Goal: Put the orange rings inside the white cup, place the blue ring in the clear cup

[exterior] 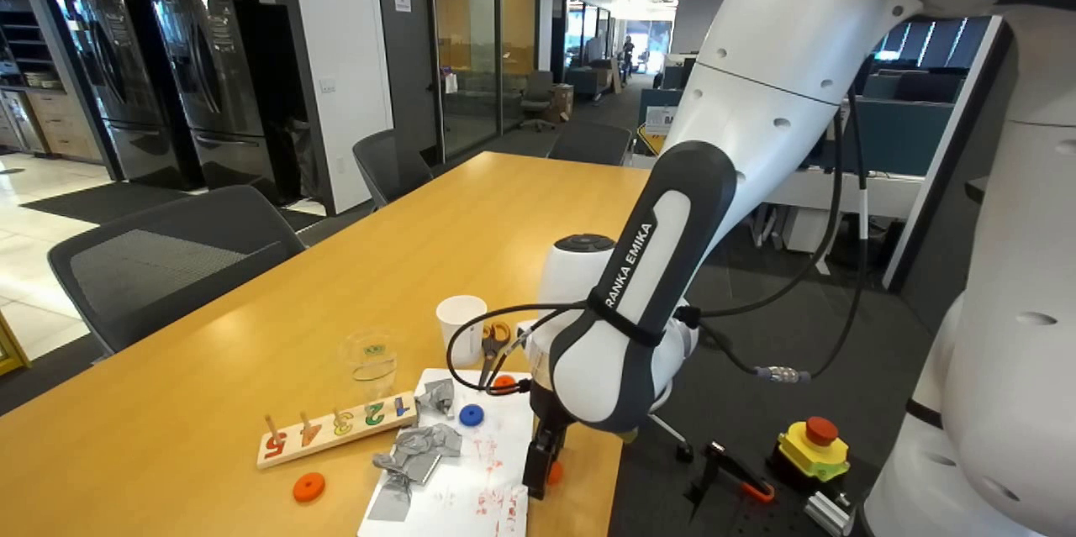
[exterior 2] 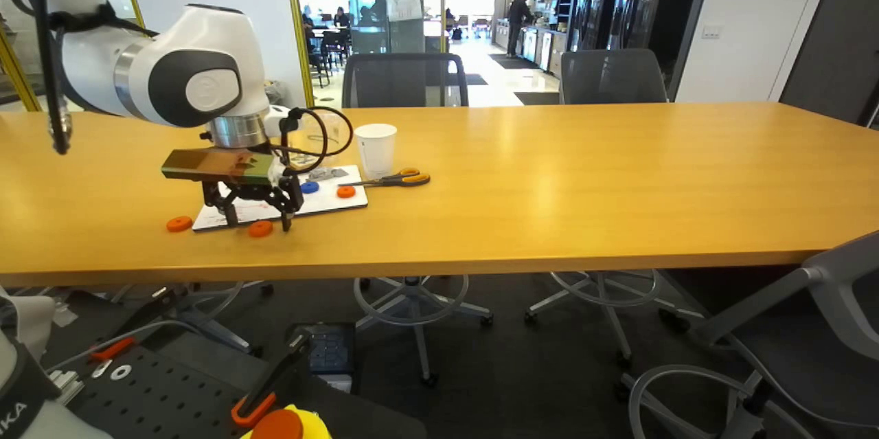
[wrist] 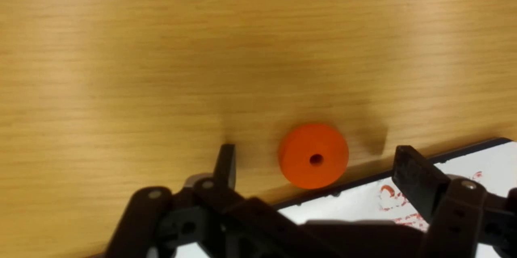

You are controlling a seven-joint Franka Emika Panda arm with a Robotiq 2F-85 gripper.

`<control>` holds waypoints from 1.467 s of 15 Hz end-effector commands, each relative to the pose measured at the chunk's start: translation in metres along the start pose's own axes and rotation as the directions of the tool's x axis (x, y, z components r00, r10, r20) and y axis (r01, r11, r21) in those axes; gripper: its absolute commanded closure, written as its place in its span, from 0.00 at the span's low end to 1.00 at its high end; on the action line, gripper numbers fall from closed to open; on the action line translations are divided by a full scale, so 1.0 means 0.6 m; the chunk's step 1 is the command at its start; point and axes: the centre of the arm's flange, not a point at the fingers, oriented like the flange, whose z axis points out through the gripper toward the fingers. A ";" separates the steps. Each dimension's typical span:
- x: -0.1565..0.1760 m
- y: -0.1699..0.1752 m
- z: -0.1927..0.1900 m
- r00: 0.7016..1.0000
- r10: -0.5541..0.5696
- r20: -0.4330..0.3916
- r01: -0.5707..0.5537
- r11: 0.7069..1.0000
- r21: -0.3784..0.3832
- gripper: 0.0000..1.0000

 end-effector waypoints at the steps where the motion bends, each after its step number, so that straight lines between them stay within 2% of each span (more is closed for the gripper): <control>1: -0.014 0.006 -0.004 0.998 -0.059 -0.009 0.059 0.998 0.018 0.00; 6: -0.015 0.007 -0.001 0.997 -0.081 -0.010 0.081 0.997 0.010 0.00; 7: -0.015 0.007 -0.001 0.997 -0.080 -0.014 0.080 0.997 0.007 0.25; 8: -0.015 0.006 -0.002 0.997 -0.081 -0.015 0.081 0.997 0.003 0.26; 9: -0.015 0.007 -0.004 0.997 -0.078 -0.017 0.078 0.997 -0.002 0.32; 15: -0.010 0.007 -0.010 0.997 -0.083 -0.005 0.083 0.995 -0.063 0.78; 19: 0.009 0.012 -0.029 0.996 -0.088 -0.006 0.086 0.982 -0.170 0.83; 22: 0.046 0.022 -0.087 0.995 -0.074 -0.060 0.057 0.965 -0.254 0.83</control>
